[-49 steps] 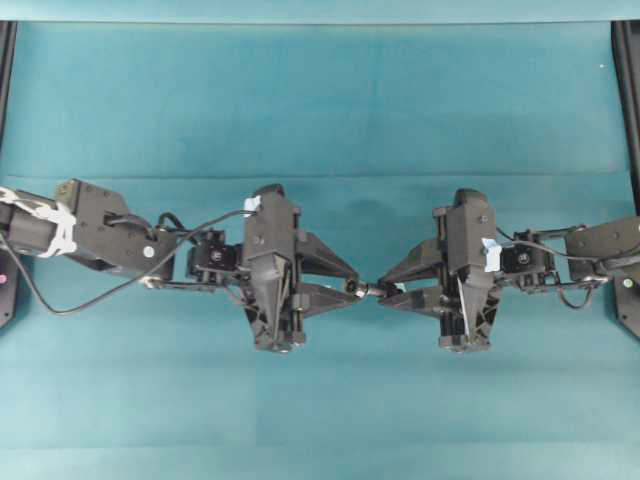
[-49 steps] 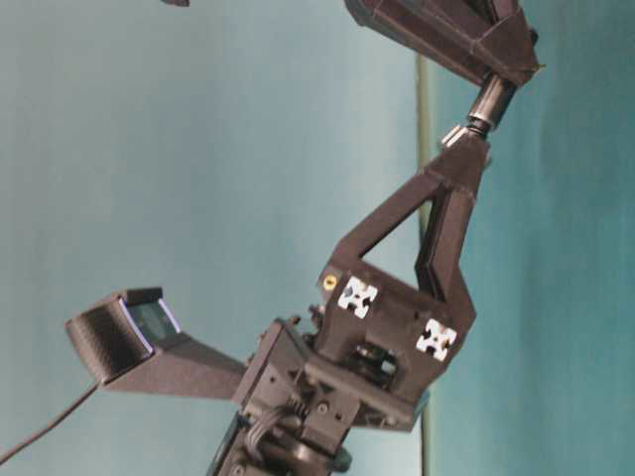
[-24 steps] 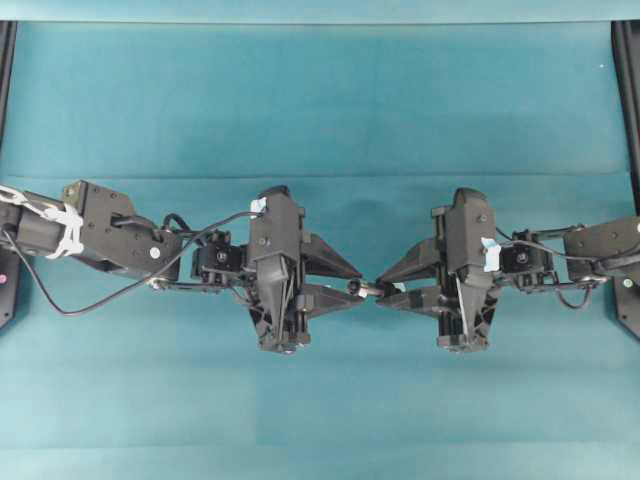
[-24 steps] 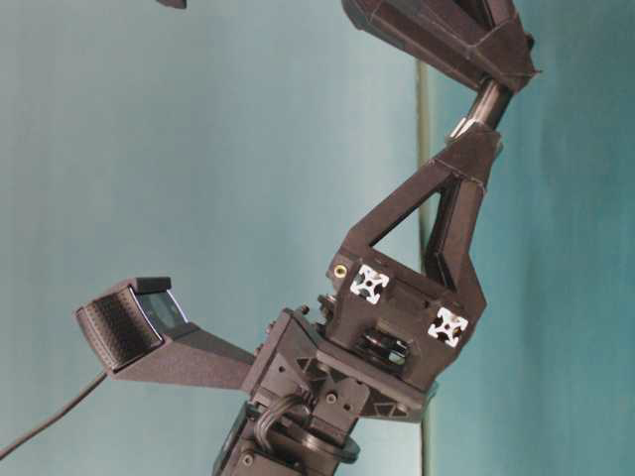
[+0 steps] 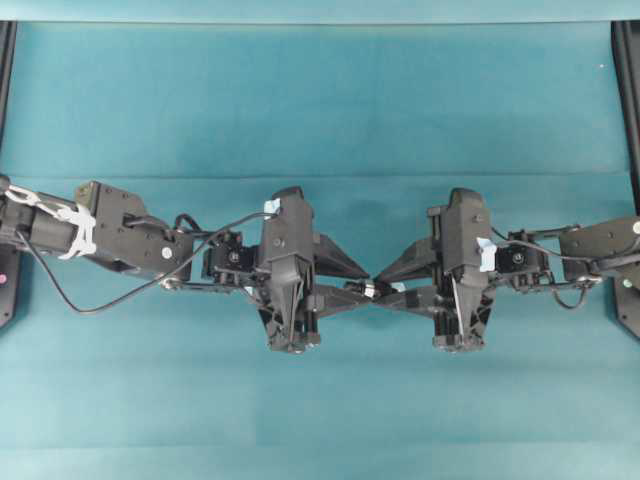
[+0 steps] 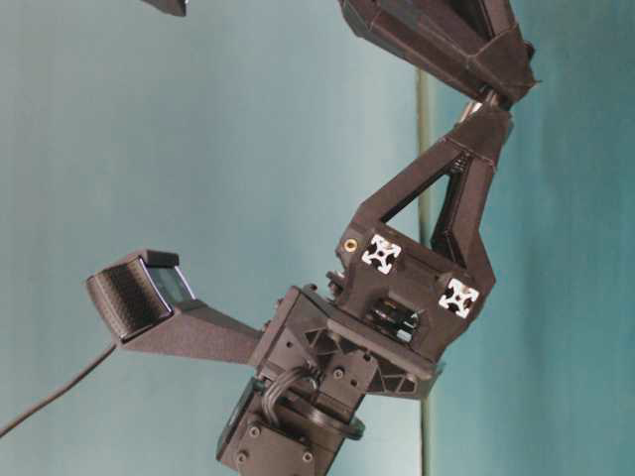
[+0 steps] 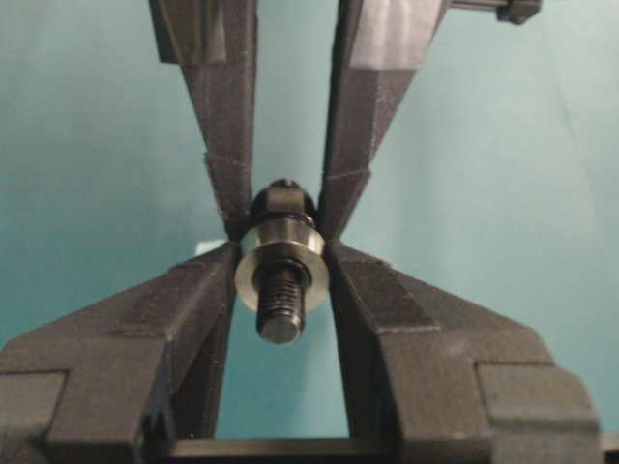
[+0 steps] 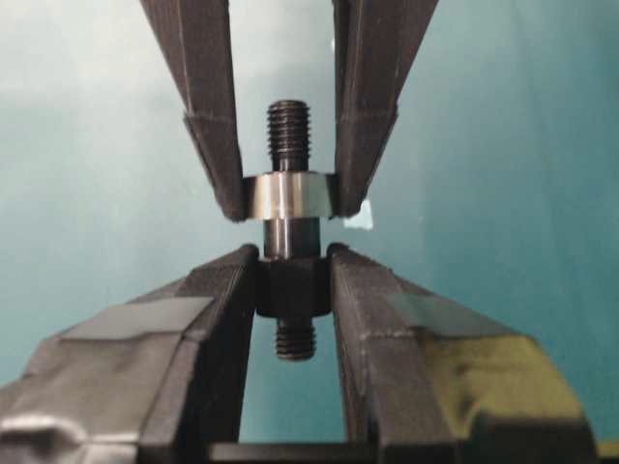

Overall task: Insert the washer onto the shaft with both hands.
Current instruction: 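Push the washer onto the shaft down to the hex collar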

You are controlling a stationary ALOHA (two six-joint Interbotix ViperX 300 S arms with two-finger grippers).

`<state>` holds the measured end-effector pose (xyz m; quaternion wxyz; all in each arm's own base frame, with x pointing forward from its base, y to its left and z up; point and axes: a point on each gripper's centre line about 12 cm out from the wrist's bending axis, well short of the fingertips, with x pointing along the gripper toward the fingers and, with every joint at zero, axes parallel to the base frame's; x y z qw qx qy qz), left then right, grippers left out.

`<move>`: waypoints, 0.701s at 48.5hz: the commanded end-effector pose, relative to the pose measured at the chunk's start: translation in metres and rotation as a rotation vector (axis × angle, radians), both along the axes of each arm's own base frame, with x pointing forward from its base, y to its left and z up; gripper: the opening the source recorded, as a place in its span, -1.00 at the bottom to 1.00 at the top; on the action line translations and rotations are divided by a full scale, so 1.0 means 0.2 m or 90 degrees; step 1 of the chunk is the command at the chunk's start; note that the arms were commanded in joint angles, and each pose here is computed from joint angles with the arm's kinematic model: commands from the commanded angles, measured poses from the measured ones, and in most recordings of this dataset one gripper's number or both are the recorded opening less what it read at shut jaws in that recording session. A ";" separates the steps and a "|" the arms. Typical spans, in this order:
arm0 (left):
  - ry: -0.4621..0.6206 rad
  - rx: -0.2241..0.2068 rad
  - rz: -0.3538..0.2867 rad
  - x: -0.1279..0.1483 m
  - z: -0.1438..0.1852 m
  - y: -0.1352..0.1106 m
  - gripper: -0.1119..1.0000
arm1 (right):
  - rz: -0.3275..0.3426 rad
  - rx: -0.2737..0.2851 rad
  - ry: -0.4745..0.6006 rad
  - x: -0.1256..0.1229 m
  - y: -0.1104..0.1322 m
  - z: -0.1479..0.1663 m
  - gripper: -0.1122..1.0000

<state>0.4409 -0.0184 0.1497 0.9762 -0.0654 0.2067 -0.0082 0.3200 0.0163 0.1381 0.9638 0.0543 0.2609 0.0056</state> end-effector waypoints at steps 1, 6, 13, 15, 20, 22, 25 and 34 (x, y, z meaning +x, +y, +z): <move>-0.011 0.001 -0.002 0.02 0.03 0.00 -0.13 | -0.003 0.004 -0.026 0.03 0.00 0.05 -0.79; -0.013 0.002 -0.002 0.02 0.04 0.00 -0.13 | -0.003 0.004 -0.026 0.03 0.00 0.05 -0.79; -0.019 0.002 -0.002 0.04 0.05 -0.01 -0.13 | -0.002 0.003 -0.026 0.03 0.00 0.05 -0.79; -0.021 0.003 -0.003 0.05 0.05 -0.01 -0.13 | -0.002 0.003 -0.027 0.04 0.00 0.05 -0.79; -0.024 0.003 -0.003 0.06 0.06 -0.01 -0.13 | -0.002 0.002 -0.028 0.04 0.00 0.05 -0.79; -0.026 0.003 -0.002 0.07 0.06 -0.01 -0.13 | -0.001 0.002 -0.027 0.04 0.00 0.05 -0.79; -0.025 0.003 -0.003 0.07 0.06 -0.01 -0.13 | -0.001 0.002 -0.028 0.04 0.00 0.05 -0.79; -0.009 0.002 -0.002 0.06 0.05 -0.01 -0.13 | -0.001 0.002 -0.027 0.04 0.00 0.05 -0.79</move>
